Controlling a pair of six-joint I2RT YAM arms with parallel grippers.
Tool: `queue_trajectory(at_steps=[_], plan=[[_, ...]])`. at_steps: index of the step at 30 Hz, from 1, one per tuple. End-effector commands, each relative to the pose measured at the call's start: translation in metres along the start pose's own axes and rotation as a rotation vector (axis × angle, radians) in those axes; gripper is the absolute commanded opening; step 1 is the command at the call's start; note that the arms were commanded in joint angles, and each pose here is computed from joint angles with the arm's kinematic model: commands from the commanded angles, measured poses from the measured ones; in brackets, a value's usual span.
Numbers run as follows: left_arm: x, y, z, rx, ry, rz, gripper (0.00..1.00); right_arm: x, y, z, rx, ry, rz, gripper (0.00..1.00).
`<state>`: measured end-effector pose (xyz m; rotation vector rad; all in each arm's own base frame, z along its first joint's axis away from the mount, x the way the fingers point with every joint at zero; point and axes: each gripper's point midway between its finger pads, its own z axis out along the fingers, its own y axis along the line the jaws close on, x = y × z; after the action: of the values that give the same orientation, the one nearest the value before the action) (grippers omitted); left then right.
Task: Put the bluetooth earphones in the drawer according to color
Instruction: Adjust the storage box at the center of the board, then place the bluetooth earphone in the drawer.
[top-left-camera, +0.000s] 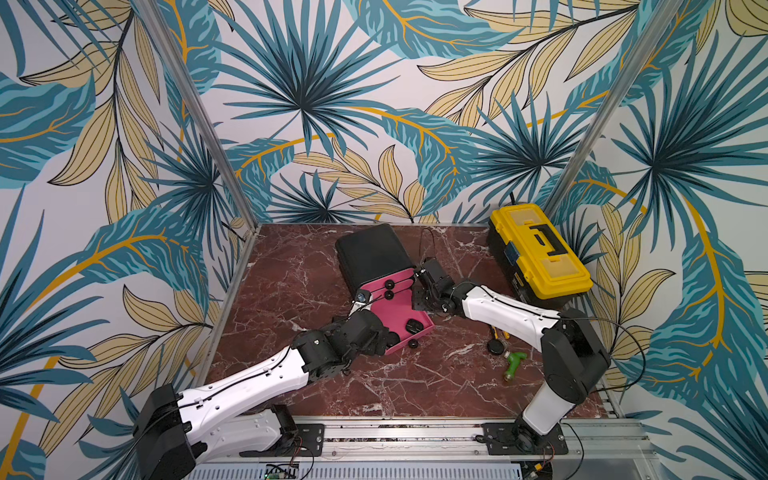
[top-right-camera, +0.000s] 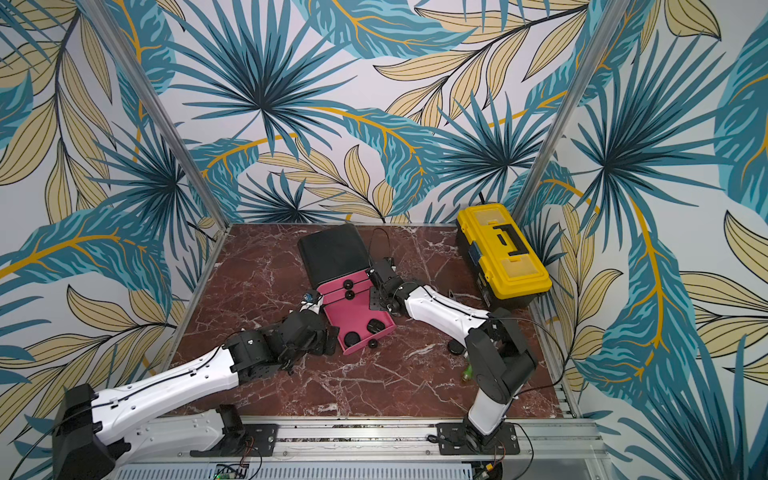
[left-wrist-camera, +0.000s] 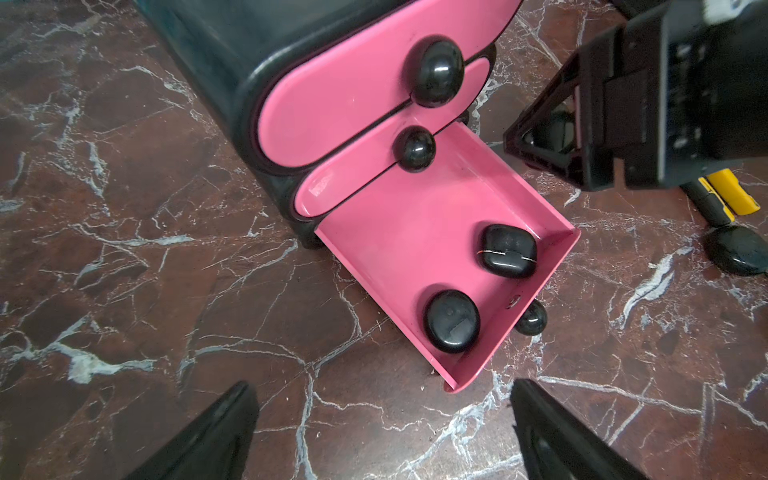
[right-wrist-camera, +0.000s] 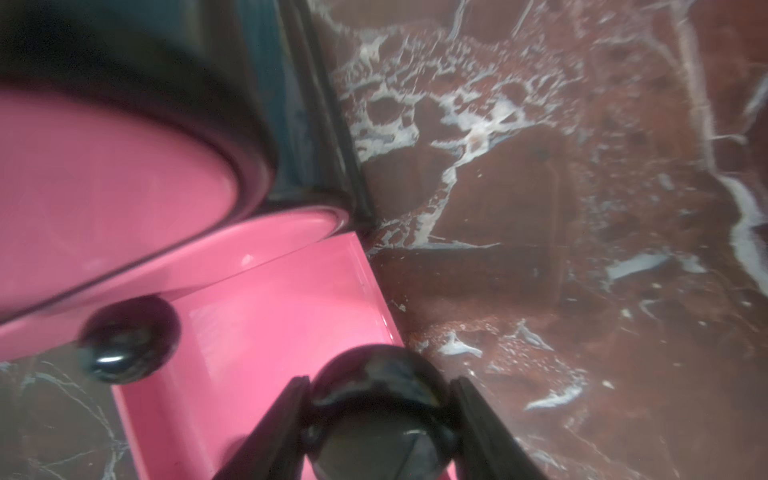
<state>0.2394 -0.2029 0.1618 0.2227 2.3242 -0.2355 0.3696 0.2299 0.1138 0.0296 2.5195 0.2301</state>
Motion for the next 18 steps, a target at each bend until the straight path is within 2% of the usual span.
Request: queue_trajectory(at_steps=[1,8,12,18], plan=[[0.004,0.004,0.007,0.016,-0.006,-0.044,1.00,0.009,-0.016,-0.005,0.066,0.007,0.022,0.55],[0.006,0.013,0.014,0.084,0.027,-0.146,1.00,0.014,0.024,-0.013,-0.148,-0.035,-0.050,0.55],[0.002,0.019,0.009,0.090,0.010,-0.172,1.00,0.015,0.036,-0.010,-0.192,-0.077,-0.084,0.55],[0.001,0.024,0.004,0.089,0.000,-0.181,1.00,0.022,0.039,0.014,-0.175,-0.042,-0.103,0.55]])
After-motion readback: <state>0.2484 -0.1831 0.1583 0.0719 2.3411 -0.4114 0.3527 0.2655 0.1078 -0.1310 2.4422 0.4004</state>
